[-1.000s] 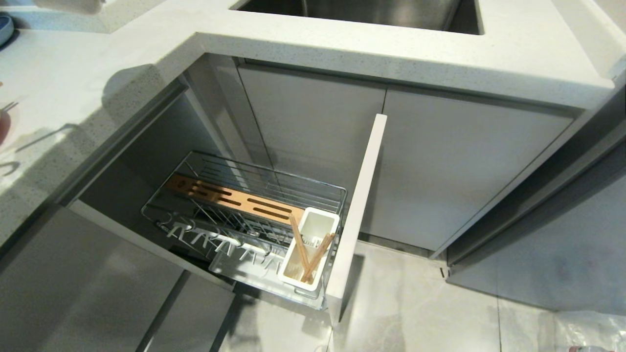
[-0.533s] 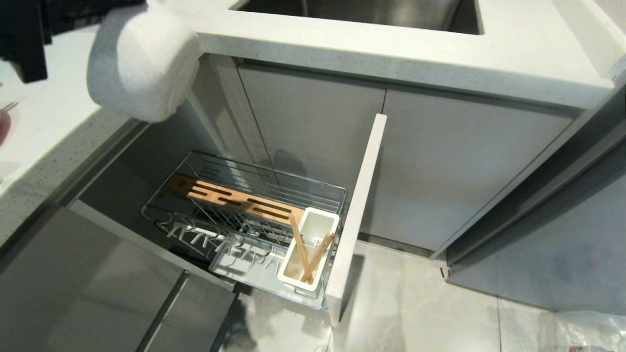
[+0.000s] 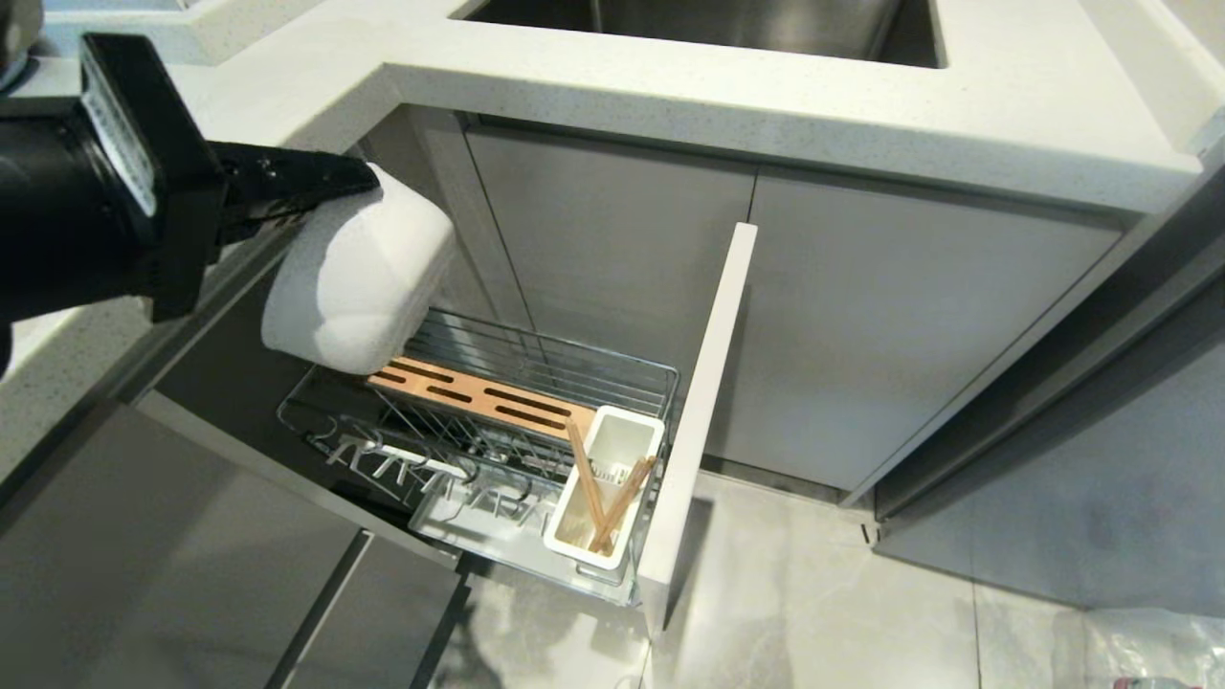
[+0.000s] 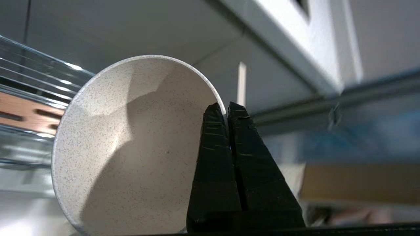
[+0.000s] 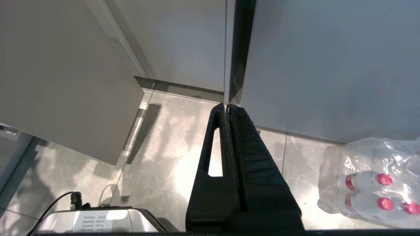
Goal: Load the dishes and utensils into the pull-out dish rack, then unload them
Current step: Pick up the bowl and place it in the cupboard
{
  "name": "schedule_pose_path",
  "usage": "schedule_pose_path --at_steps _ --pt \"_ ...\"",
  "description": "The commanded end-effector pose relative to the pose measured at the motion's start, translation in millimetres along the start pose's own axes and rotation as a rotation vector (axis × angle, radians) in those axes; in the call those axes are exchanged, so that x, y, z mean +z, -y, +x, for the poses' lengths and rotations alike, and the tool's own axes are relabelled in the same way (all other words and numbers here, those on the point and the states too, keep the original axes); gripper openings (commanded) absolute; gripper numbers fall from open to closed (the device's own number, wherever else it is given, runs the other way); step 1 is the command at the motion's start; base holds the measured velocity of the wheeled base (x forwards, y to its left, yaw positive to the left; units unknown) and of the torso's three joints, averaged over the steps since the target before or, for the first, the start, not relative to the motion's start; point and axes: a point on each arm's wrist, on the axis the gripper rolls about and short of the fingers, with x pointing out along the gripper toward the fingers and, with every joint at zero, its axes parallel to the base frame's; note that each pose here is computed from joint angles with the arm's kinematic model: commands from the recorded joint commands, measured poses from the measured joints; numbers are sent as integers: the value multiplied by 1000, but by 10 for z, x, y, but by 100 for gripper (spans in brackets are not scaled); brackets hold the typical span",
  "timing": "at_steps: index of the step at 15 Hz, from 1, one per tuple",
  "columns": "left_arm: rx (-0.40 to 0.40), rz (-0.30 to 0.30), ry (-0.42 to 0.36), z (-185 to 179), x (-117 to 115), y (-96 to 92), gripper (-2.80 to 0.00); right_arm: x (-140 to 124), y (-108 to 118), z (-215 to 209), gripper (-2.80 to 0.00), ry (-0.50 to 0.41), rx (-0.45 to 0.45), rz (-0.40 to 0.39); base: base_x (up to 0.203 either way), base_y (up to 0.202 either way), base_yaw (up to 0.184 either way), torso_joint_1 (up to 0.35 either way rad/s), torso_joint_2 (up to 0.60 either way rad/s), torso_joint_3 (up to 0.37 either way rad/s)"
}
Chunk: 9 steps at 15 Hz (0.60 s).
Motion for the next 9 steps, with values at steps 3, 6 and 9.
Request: schedule_pose_path --at_steps 3,6,9 --pt "72 -160 148 385 -231 -22 -280 -4 0 1 -280 -1 0 0 0 0 0 0 0 0" --pt "152 -232 224 757 -450 -137 -280 -4 0 1 -280 -1 0 0 0 0 0 0 0 0" --pt "208 -376 267 996 -591 -204 -280 -4 0 1 -280 -1 0 0 0 0 0 0 0 0"
